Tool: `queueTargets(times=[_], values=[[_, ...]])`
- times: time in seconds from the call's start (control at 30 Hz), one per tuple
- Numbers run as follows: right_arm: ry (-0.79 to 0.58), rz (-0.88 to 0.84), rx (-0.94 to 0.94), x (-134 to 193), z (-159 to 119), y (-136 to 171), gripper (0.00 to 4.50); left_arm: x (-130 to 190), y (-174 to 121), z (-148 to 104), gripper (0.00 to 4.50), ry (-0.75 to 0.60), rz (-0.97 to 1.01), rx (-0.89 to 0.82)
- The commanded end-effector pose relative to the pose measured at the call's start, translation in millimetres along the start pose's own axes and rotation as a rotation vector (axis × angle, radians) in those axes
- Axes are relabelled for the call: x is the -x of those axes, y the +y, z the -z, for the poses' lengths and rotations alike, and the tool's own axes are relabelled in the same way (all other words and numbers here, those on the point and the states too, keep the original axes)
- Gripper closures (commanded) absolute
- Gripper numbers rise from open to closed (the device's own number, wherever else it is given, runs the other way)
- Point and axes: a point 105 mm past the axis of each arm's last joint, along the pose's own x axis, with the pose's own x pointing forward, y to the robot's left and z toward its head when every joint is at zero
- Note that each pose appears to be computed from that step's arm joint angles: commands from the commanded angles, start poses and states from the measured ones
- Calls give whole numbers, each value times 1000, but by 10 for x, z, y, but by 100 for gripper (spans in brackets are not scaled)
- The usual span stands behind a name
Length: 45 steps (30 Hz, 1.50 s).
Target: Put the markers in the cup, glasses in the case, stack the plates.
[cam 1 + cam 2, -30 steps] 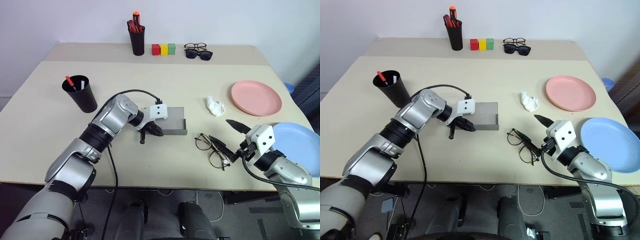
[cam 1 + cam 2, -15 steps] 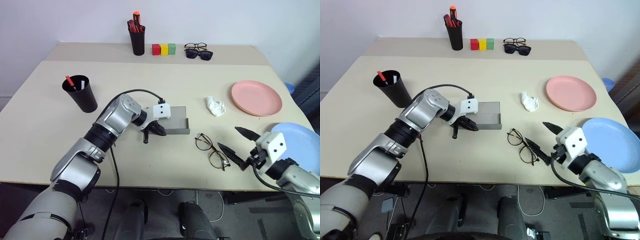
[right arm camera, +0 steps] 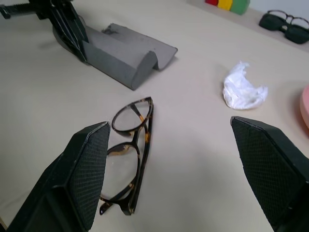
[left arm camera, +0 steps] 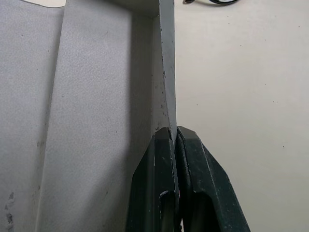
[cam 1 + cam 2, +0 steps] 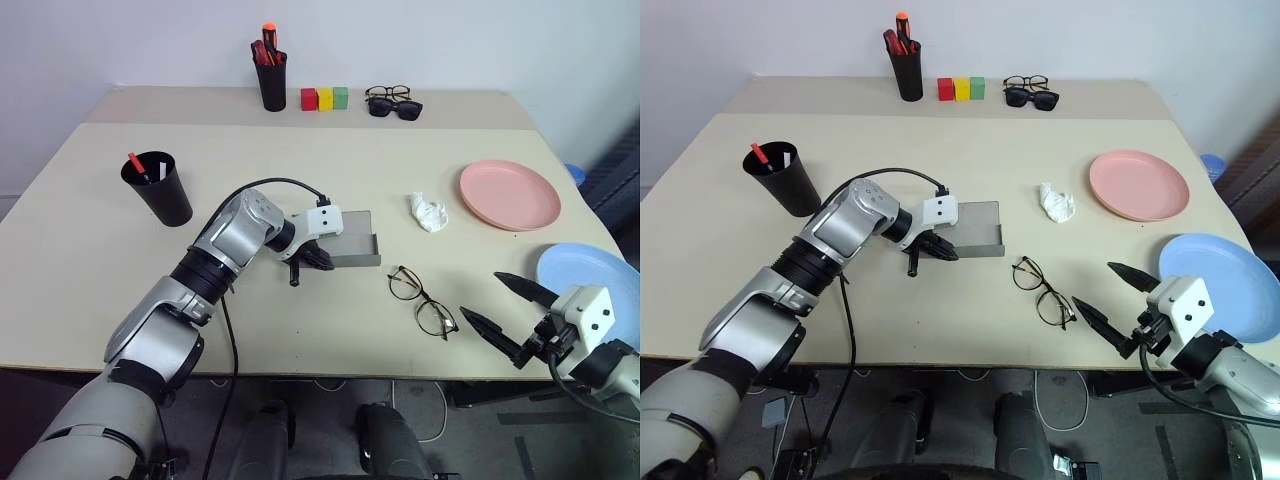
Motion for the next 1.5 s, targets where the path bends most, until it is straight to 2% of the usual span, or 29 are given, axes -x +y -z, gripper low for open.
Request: queueTargets(times=[0.03, 0.13, 0.2, 0.23, 0.37, 0.6, 0.7, 0.83, 0.93, 1.2, 1.5], values=[[-44, 1, 39, 6, -116, -32, 42, 56, 20, -116, 442, -34, -15, -26], [-44, -4, 34, -16, -100, -26, 42, 53, 7, -123, 357, -39, -8, -29], [-42, -10, 31, -27, -94, -16, 42, 59, 4, -128, 266, -40, -6, -30], [-39, -14, 30, -34, -89, -9, 42, 66, 7, -133, 202, -42, -8, -27], [-13, -43, 13, -73, -52, 46, 42, 107, 25, -173, 6, -58, -21, -21], [39, -168, -62, -207, 33, 243, 42, 379, 69, -238, 6, -114, -94, -30], [53, -241, -105, -307, 82, 332, 42, 704, 65, -434, 6, -367, -193, -54], [48, -290, -128, -411, 126, 348, 42, 911, -237, -192, 6, -374, -127, -109], [50, -323, -143, -480, 160, 345, 42, 1060, -312, -134, 6, -434, -201, -116], [56, -339, -156, -609, 219, 241, 42, 1119, -608, 144, 6, -350, -225, -96], [80, -347, -164, -624, 217, 191, 42, 1181, -601, 220, 6, -321, -291, -46]])
